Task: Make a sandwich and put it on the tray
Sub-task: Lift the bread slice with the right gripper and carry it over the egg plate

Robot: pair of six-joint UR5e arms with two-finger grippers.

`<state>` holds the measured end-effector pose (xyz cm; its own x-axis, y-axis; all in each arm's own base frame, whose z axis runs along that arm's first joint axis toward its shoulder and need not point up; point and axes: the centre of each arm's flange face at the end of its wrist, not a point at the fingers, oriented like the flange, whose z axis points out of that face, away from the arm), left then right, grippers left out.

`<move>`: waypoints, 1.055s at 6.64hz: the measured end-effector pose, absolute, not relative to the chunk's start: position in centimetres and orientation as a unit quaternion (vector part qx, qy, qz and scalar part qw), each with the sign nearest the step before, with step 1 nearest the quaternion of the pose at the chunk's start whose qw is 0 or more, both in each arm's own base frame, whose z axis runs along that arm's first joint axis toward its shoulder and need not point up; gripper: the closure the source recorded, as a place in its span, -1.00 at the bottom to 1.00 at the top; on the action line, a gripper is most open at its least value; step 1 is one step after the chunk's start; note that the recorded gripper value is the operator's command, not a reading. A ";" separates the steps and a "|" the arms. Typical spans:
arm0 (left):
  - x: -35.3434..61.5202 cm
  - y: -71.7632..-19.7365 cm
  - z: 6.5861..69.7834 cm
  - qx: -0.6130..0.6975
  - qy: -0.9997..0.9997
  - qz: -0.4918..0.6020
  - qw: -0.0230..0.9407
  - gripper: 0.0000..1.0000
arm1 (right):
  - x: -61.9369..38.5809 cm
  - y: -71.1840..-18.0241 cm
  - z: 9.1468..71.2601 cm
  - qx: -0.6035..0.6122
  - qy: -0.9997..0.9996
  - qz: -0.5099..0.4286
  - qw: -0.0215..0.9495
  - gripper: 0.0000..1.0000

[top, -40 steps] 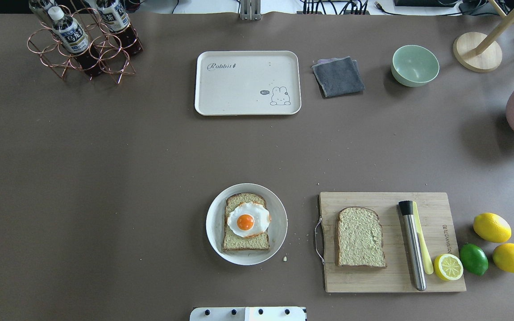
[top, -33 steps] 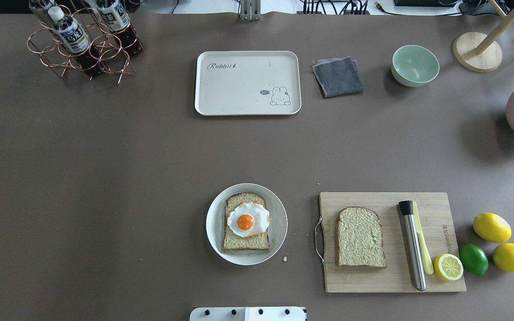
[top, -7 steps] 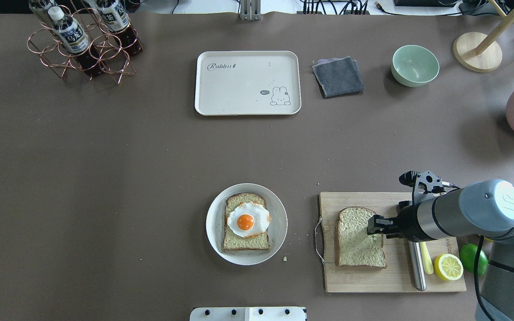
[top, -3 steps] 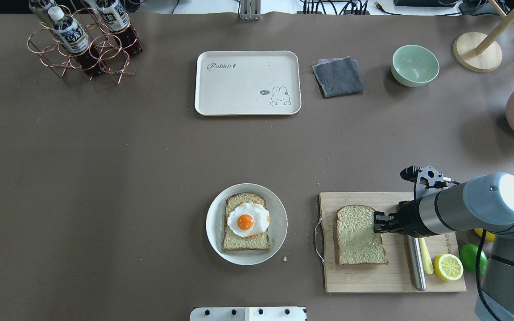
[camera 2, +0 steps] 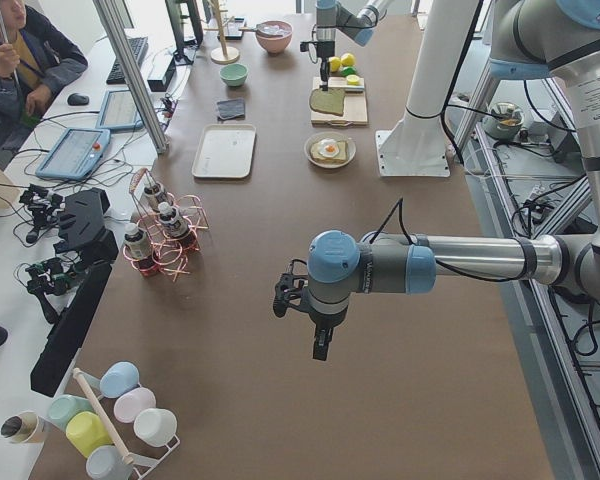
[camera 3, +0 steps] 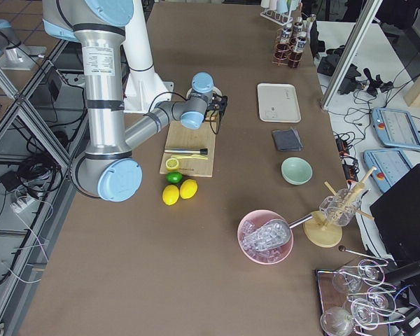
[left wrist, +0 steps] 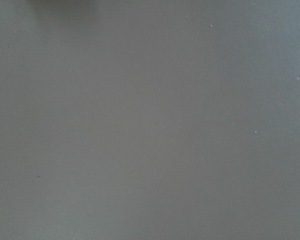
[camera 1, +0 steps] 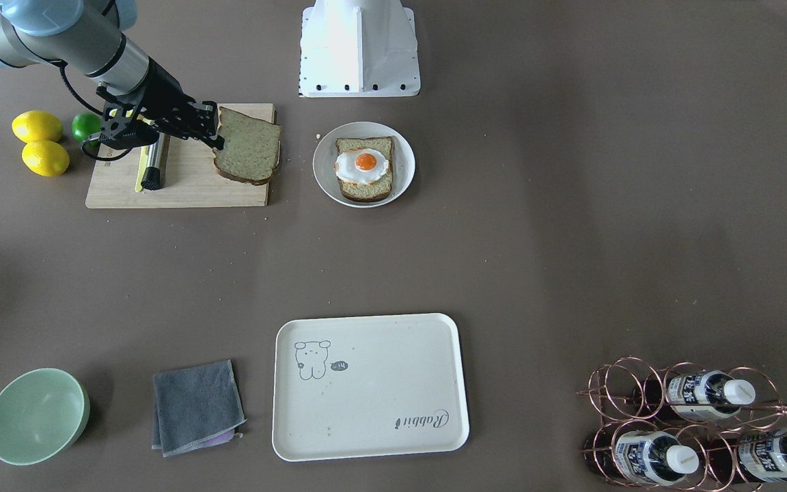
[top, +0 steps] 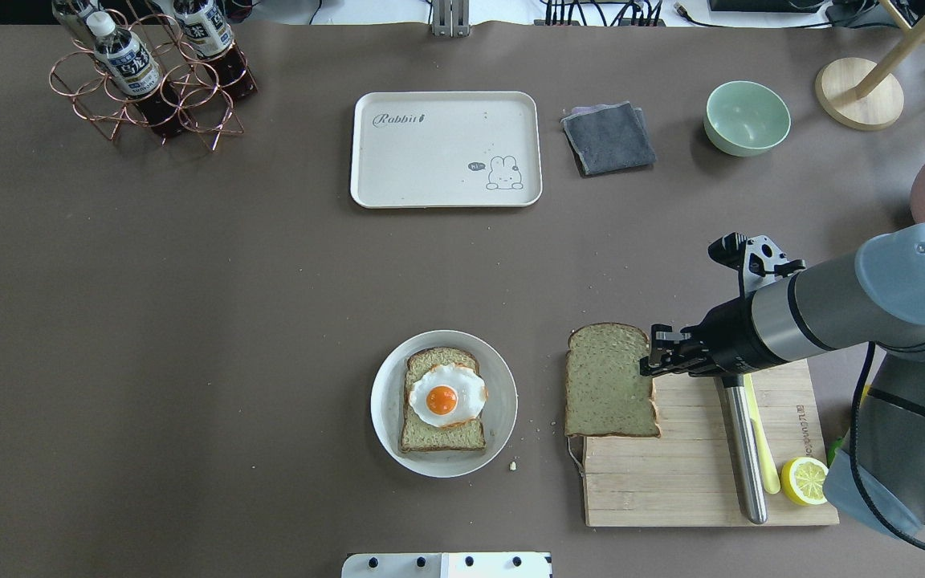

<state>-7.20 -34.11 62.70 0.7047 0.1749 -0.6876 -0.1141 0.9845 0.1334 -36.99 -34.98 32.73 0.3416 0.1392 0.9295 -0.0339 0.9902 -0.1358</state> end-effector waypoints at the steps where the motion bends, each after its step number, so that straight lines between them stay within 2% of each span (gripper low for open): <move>1: -7.2 -34.1 62.7 0.040 0.376 0.078 0.922 -0.95 | -38.8 -35.1 30.0 -0.043 -0.589 0.038 0.806 1.00; 3: -7.2 -34.1 62.7 0.041 0.376 0.078 0.922 -0.95 | -44.1 -34.9 26.4 -0.042 -0.606 0.012 0.795 1.00; 7: -7.4 -34.0 62.6 0.043 0.375 0.076 0.923 -0.95 | -52.1 -35.4 23.8 -0.046 -0.605 0.014 0.795 1.00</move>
